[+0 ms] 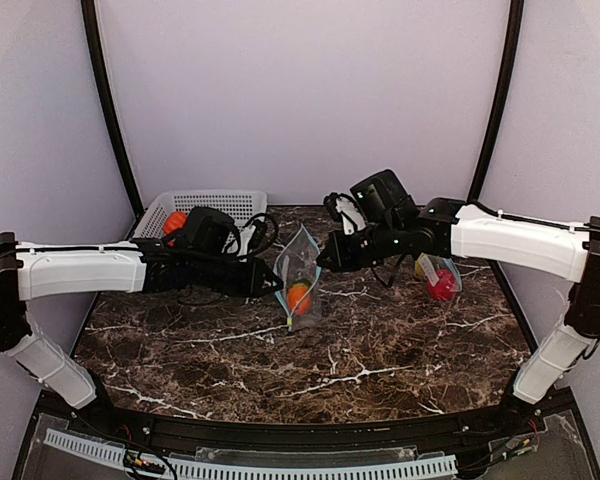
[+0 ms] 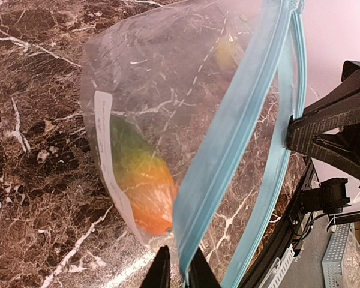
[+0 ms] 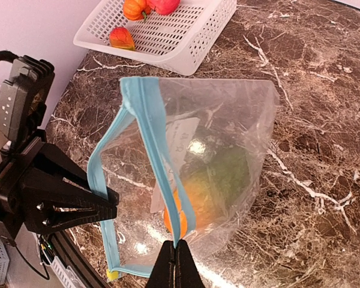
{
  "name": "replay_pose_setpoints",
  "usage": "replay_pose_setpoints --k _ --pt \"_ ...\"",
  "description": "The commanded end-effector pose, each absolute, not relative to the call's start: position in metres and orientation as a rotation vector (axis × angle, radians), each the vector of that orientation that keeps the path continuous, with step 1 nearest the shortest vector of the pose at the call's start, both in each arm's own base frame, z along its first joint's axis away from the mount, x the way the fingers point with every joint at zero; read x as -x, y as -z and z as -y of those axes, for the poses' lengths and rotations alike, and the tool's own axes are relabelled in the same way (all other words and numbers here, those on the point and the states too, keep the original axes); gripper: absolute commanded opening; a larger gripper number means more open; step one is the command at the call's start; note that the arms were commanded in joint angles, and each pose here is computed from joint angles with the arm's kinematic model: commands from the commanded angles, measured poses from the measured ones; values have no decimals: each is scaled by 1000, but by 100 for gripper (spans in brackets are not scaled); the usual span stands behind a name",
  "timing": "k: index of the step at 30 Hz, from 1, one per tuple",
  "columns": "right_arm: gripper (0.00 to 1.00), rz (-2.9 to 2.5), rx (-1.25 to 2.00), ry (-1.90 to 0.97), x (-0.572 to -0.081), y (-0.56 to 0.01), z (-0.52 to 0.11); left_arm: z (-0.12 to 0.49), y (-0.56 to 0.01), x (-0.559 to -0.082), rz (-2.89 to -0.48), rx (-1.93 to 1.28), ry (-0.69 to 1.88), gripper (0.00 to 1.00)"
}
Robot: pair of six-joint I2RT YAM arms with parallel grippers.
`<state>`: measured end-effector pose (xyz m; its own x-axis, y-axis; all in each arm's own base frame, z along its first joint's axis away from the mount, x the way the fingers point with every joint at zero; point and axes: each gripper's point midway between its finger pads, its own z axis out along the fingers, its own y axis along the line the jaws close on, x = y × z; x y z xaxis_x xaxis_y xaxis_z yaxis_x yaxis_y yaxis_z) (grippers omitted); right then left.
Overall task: Place the food in the zip-top bag and seal the zipper
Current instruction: Adjust the zipper food storage bag at the center of the board.
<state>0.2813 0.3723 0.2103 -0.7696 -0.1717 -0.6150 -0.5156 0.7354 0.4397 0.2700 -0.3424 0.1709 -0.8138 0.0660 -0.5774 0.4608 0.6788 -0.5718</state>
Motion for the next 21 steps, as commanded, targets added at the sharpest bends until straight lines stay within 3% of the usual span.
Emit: replay_pose_setpoints --k 1,7,9,12,15,21 --pt "0 -2376 510 -856 -282 -209 -375 339 -161 -267 -2405 -423 968 13" --pt "0 -2375 513 -862 -281 -209 -375 336 -171 -268 -2374 -418 964 25" --pt "0 -2376 511 -866 -281 -208 -376 334 -177 -268 -2359 -417 961 32" --pt "0 -2376 511 -867 -281 -208 -376 331 -182 -270 -2343 -404 950 55" --pt "0 -2375 509 -864 -281 -208 -375 327 -191 -270 -2318 -399 939 70" --pt "0 -2374 513 -870 -281 -208 -377 320 -200 -269 -2302 -433 912 84"
